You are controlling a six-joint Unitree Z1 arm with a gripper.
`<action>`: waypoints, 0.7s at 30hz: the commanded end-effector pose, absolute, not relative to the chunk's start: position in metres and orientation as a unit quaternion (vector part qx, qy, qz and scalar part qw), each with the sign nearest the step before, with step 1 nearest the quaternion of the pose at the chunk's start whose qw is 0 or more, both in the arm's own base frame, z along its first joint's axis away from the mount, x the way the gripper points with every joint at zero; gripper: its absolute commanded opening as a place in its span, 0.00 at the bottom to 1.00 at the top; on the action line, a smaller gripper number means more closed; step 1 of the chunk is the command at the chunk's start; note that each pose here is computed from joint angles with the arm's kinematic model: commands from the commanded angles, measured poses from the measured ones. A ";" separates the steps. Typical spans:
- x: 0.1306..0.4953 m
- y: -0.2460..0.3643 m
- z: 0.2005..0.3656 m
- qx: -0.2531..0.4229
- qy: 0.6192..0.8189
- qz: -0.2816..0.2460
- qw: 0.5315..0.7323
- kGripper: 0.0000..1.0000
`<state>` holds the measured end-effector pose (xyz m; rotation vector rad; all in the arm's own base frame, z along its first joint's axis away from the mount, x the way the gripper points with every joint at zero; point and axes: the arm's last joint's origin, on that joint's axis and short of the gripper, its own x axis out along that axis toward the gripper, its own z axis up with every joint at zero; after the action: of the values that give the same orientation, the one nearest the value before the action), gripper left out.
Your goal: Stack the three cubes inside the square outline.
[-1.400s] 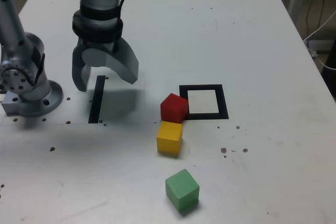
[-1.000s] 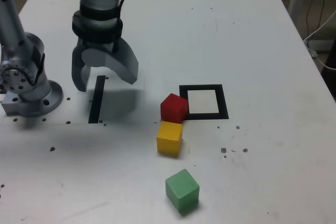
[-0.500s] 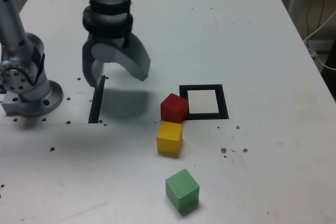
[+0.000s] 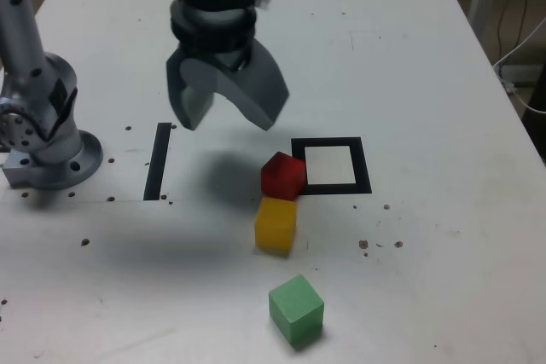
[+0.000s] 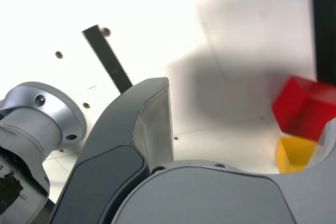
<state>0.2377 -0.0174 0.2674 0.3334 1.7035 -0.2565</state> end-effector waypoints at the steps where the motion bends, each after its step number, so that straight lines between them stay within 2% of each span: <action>1: 0.245 -0.024 0.267 0.159 0.747 -0.125 0.633 1.00; 9: 0.267 -0.048 0.265 0.198 0.740 -0.163 0.622 0.99; 21: 0.289 -0.069 0.244 0.221 0.751 -0.184 0.594 0.96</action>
<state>0.2847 -0.0673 0.2487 0.5072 1.7372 -0.4229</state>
